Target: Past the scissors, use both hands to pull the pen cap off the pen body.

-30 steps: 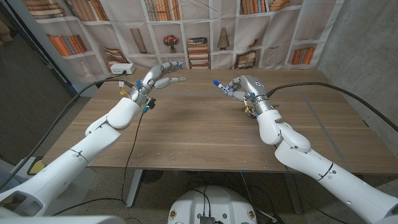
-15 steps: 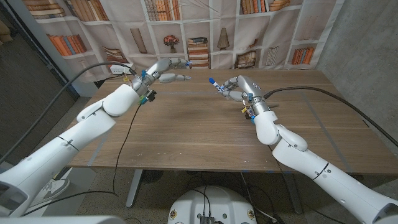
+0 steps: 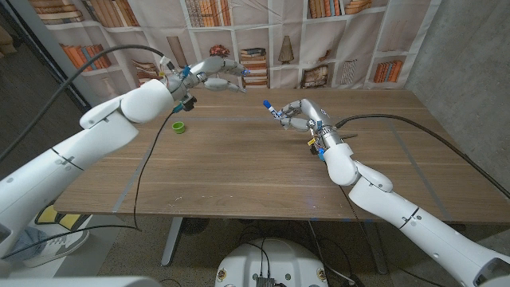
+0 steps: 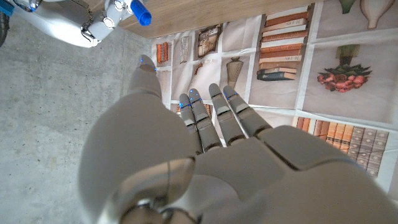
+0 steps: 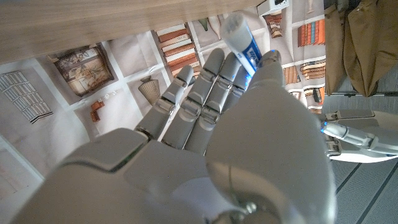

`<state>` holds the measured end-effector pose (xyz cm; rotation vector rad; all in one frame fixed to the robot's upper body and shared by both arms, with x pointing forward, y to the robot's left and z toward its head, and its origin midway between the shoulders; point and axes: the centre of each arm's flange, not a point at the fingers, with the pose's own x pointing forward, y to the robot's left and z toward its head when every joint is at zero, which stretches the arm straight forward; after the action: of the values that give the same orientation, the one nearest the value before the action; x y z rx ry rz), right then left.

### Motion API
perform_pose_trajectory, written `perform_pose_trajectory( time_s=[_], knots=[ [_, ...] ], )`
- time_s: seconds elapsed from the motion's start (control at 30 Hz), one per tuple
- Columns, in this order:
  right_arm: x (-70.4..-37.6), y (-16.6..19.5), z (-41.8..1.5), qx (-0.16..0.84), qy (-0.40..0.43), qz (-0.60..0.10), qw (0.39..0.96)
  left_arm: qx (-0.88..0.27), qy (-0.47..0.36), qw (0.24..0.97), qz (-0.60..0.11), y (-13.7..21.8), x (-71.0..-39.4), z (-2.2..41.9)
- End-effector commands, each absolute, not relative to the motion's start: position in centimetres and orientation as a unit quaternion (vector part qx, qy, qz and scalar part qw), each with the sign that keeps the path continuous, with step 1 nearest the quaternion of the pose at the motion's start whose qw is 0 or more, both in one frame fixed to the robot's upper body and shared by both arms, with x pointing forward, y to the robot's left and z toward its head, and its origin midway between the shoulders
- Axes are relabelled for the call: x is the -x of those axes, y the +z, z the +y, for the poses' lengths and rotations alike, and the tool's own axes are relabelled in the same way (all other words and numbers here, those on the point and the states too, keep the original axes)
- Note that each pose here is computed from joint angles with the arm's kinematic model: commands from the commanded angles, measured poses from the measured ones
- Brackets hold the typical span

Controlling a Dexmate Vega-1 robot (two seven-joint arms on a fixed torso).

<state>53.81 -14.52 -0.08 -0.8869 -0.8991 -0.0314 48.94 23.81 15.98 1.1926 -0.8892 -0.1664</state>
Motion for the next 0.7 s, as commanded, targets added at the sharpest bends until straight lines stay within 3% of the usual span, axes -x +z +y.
perform_pose_trajectory(
  time_s=[0.03,0.7],
  knots=[
    [-53.9,-1.1,-13.5,0.371,0.040,-0.425,0.824,-0.652,-0.041,0.648,-0.392,21.0,-45.2,20.7],
    [-52.7,-0.2,-14.0,0.351,0.033,-0.437,0.827,-0.706,-0.132,0.603,-0.348,22.7,-47.4,15.5]
  ],
)
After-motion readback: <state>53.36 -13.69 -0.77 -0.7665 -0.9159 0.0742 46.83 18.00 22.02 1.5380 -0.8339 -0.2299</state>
